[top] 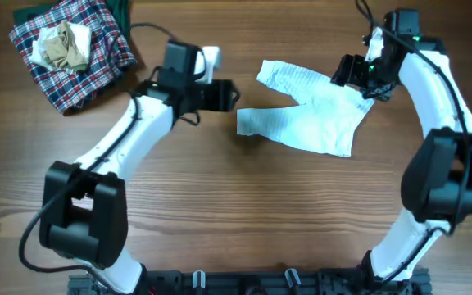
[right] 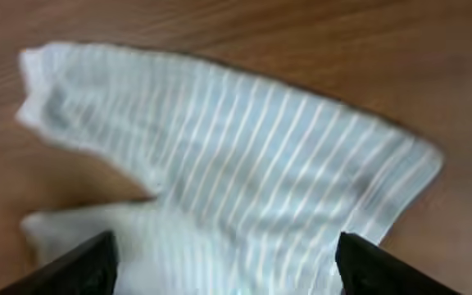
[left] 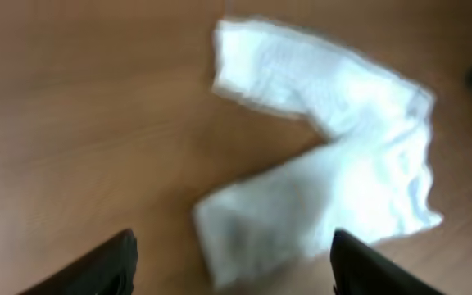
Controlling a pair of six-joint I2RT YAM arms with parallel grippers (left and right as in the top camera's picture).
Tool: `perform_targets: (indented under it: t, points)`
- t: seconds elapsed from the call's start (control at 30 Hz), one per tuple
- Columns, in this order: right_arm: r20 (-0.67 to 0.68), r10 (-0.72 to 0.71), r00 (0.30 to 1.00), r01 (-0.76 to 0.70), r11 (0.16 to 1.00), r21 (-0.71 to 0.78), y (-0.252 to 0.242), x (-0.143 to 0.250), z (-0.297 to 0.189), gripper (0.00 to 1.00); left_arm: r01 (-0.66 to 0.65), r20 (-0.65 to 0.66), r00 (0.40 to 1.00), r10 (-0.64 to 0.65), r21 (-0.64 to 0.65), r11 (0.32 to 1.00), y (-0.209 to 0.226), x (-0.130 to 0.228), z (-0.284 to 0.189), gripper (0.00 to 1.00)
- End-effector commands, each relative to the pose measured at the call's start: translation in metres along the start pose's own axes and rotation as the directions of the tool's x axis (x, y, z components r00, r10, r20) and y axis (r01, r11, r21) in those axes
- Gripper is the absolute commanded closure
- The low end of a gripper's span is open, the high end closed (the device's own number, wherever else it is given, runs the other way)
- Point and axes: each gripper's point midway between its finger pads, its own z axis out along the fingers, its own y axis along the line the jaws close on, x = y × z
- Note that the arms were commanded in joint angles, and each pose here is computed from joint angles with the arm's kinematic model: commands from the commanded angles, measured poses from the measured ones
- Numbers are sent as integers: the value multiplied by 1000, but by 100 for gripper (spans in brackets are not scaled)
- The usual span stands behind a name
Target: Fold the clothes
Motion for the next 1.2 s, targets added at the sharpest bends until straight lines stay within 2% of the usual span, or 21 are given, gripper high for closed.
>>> perform_targets:
  t: [0.0, 0.17, 0.23, 0.3, 0.33, 0.37, 0.47, 0.57, 0.6, 0.67, 0.87, 1.0, 1.07, 1.17]
  points:
    - [-73, -60, 996, 50, 990, -134, 25, 21, -11, 13, -112, 102, 989, 107, 43, 993, -21, -22, 14, 25]
    - [-153, -39, 987, 18, 990, -137, 21, 44, -3, 13, -174, 204, 966, 161, 50, 983, -27, -37, 50, 26]
    - [-179, -33, 983, 7, 989, -148, 21, 53, 2, 17, -193, 232, 957, 174, 60, 979, -27, -38, 66, 26]
    - [-201, -36, 979, 5, 988, -153, 23, 61, 7, 27, -193, 257, 952, 169, 72, 979, -27, -38, 79, 31]
    - [-207, -45, 977, 13, 988, -154, 25, 65, 12, 36, -192, 271, 948, 165, 77, 978, -27, -40, 84, 35]
    - [-214, -55, 975, 22, 988, -156, 28, 69, 16, 54, -202, 289, 942, 171, 80, 976, -26, -41, 91, 44]
    - [-230, -73, 971, 37, 987, -158, 33, 79, 27, 73, -186, 312, 938, 150, 89, 979, -24, -42, 98, 52]
    - [-276, -48, 960, 13, 992, -127, 33, 101, 43, 90, -160, 299, 946, 126, 92, 983, -19, -37, 106, 68]
    - [-284, -34, 958, 5, 995, -101, 29, 105, 48, 93, -158, 295, 947, 125, 91, 983, -18, -35, 108, 73]
    - [-283, 25, 959, -32, 999, -20, 14, 111, 56, 95, -157, 296, 947, 125, 88, 984, -16, -33, 111, 80]
    - [-292, 121, 949, -113, 993, 45, 3, 121, 64, 95, -120, 306, 949, 82, 107, 987, -13, -30, 123, 84]
    - [-287, 148, 946, -131, 988, 79, -2, 122, 64, 96, -132, 293, 952, 92, 120, 984, -22, -23, 129, 90]
    - [-285, 149, 947, -129, 988, 87, -3, 122, 64, 96, -138, 284, 954, 101, 115, 984, -29, -16, 135, 96]
    - [-284, 150, 947, -125, 987, 106, -7, 122, 64, 96, -133, 277, 955, 107, 77, 988, -28, -9, 143, 96]
